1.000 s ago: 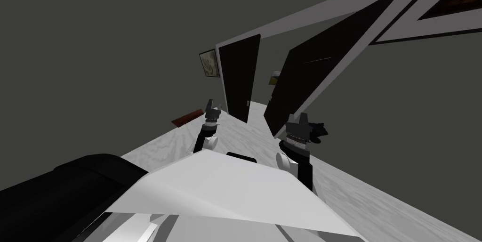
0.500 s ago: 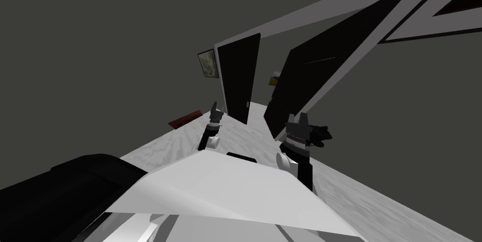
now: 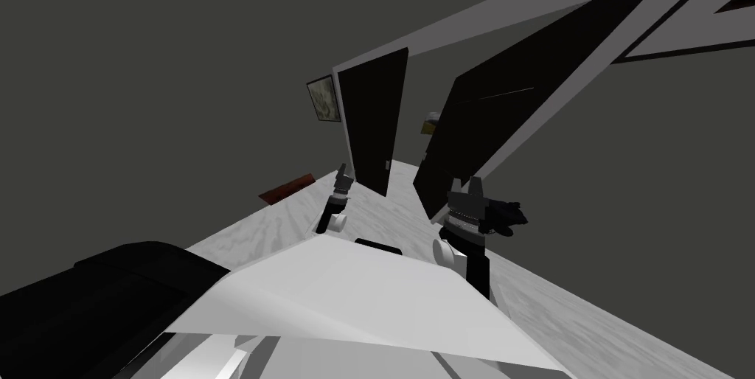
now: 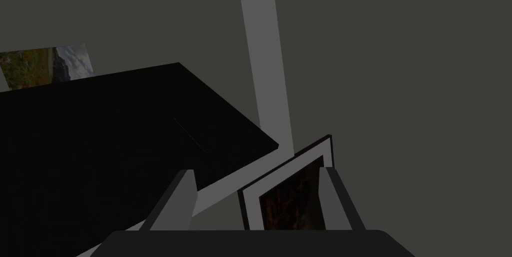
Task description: Push the door open
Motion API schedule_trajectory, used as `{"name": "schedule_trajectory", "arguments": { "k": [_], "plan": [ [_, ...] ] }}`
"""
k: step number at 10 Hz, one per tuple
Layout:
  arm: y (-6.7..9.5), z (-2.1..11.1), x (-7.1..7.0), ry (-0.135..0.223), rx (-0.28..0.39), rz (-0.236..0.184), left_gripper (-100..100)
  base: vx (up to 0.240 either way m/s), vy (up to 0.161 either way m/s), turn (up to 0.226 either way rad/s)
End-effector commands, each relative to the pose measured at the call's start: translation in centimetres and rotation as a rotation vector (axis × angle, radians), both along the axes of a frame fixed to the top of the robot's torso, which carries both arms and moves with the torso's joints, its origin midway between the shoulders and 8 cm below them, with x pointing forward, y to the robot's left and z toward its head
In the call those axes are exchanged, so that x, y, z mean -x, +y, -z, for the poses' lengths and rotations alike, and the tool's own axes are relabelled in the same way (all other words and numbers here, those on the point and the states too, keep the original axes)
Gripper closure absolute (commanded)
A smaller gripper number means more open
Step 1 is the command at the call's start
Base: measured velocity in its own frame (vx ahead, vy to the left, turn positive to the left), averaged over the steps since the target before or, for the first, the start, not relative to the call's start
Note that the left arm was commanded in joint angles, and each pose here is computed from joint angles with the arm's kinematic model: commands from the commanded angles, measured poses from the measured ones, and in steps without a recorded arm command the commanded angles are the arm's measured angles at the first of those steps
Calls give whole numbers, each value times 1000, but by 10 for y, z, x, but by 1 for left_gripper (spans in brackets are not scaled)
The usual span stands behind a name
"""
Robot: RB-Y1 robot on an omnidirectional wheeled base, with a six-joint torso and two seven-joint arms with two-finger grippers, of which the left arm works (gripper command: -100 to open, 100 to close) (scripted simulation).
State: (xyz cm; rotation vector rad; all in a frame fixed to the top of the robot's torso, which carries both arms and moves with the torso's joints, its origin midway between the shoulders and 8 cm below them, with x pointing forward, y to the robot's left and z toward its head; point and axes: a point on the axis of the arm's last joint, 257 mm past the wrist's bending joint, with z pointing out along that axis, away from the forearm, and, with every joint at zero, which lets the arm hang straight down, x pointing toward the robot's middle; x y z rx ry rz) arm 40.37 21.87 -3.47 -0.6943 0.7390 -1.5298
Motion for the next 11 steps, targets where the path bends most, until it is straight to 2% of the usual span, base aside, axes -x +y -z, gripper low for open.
{"name": "schedule_trajectory", "arguments": {
  "k": [1,11],
  "plan": [
    [-4,11,-7,21,-5,7,-100,91,14,-7],
    [-24,94,-44,160,-36,55,-100,100,-3,-10]
  ]
}}
